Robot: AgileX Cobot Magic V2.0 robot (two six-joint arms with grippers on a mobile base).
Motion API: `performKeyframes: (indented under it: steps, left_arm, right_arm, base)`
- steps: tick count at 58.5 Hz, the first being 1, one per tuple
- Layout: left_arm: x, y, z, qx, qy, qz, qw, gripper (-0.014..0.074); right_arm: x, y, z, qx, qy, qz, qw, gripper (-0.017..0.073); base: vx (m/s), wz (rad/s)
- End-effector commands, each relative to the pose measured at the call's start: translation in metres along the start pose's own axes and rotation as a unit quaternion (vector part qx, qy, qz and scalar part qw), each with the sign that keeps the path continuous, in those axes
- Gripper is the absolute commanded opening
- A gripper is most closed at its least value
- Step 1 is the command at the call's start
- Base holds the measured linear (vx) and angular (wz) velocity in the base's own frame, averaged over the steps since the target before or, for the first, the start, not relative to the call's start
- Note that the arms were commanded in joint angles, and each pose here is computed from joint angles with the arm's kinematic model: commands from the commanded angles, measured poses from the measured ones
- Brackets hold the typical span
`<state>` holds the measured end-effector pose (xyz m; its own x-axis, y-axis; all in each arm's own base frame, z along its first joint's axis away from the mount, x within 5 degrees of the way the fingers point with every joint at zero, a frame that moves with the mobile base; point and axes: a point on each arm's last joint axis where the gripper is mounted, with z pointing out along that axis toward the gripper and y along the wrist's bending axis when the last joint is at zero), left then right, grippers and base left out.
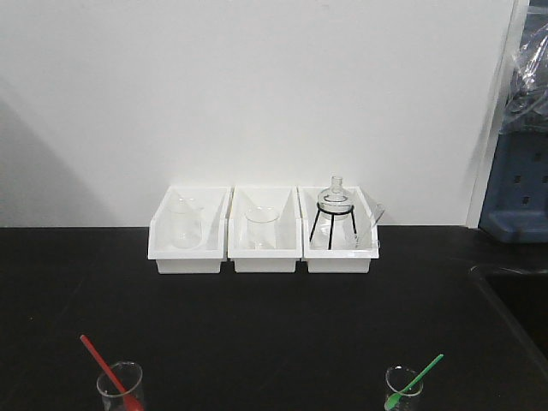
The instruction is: Sort red and green spoons into left cabinet
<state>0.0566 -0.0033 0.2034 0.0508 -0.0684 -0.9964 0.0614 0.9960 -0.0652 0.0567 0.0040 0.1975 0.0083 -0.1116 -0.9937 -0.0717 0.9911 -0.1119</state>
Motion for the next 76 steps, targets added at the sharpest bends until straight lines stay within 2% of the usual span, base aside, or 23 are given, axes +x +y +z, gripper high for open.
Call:
performKeyframes:
  steps: [1,44,58,67,71,76]
  left_arm:
    - [-0.009,0.0,-0.001,0.001,-0.049,-0.006,0.999,-0.0006]
    - [-0.01,0.0,-0.001,0.002,-0.054,-0.007,0.998,-0.0006]
    - [-0.016,-0.001,-0.002,0.003,-0.084,-0.007,0.996,-0.0006]
    - [-0.027,-0.001,-0.004,0.006,-0.119,-0.009,0.993,-0.0006]
    - [-0.031,-0.002,-0.005,0.006,-0.128,-0.009,0.992,-0.0006]
    - [-0.039,-0.002,-0.006,0.007,-0.138,-0.009,0.99,-0.0006]
  right_arm:
    - [-0.004,0.0,-0.001,0.005,-0.04,-0.006,0.999,-0.0006]
    - [-0.004,0.0,-0.001,0.005,-0.04,-0.006,0.999,-0.0006]
    - [-0.005,0.0,-0.001,0.006,-0.041,-0.006,0.999,-0.0006]
    - [-0.011,-0.001,-0.002,0.008,-0.077,-0.006,0.997,-0.0006]
    - [-0.018,-0.002,-0.003,0.011,-0.114,0.008,0.993,-0.0006]
    - [-0.028,-0.003,-0.006,0.013,-0.169,0.049,0.984,-0.0006]
  base:
    - [0.0,0.0]
    - [0.0,0.0]
    - [0.0,0.0]
    - [0.0,0.0]
    - [0.0,0.0]
    - [0.0,0.0]
